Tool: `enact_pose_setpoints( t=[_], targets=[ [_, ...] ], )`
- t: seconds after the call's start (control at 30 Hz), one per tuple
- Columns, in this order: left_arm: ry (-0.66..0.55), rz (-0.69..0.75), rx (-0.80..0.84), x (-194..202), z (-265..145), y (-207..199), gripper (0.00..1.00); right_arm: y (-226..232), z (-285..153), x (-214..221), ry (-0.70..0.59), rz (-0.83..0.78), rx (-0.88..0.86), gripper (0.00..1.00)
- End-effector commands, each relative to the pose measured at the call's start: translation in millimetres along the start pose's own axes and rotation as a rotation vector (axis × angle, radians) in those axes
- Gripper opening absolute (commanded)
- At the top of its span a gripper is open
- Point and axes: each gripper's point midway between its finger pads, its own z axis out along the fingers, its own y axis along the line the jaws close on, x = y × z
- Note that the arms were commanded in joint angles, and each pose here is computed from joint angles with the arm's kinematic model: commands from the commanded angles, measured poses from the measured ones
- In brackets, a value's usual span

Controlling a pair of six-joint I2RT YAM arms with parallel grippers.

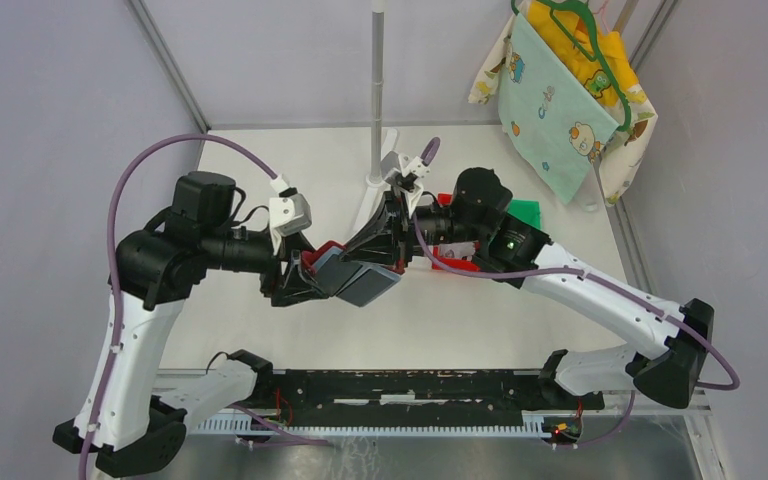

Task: Take the credit cards out of the card holder
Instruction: Remove the credit card from the card holder.

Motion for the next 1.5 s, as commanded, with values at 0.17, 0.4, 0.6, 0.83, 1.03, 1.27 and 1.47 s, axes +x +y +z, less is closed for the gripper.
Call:
enact_pose_setpoints(
  t=[0.17,0.4,0.6,0.83,1.03,1.27,1.47],
  targets=[
    [0.021,0.046,0.028,5,7,8,0.30,4,8,-30,-0.038,0.016,-0.004,0.00],
    [0.029,0.083,-0.028,6,9,22,0.02,-5,10,-23,0.005,0.035,0.036,0.00],
    [0.010,0.024,0.022,4,13,15,0.02,-7,3,-27,-0.013,0.008,0.073,0.57],
    [0.015,-0.156,-0.073,0,30,50,0.02,-6,-55,-62,-0.220,0.001,0.229,0.65],
    [-0.028,-0.320,-0.025,-16,41,52,0.02,4,-57,-15,-0.246,0.163,0.122,0.58],
    [-0.015,-0.417,0.023,-22,39,49,0.02,-6,-50,28,-0.272,0.312,0.068,0.53],
    [-0.023,-0.411,0.105,-26,36,35,0.02,-12,-44,38,-0.287,0.363,0.040,0.52]
  ],
)
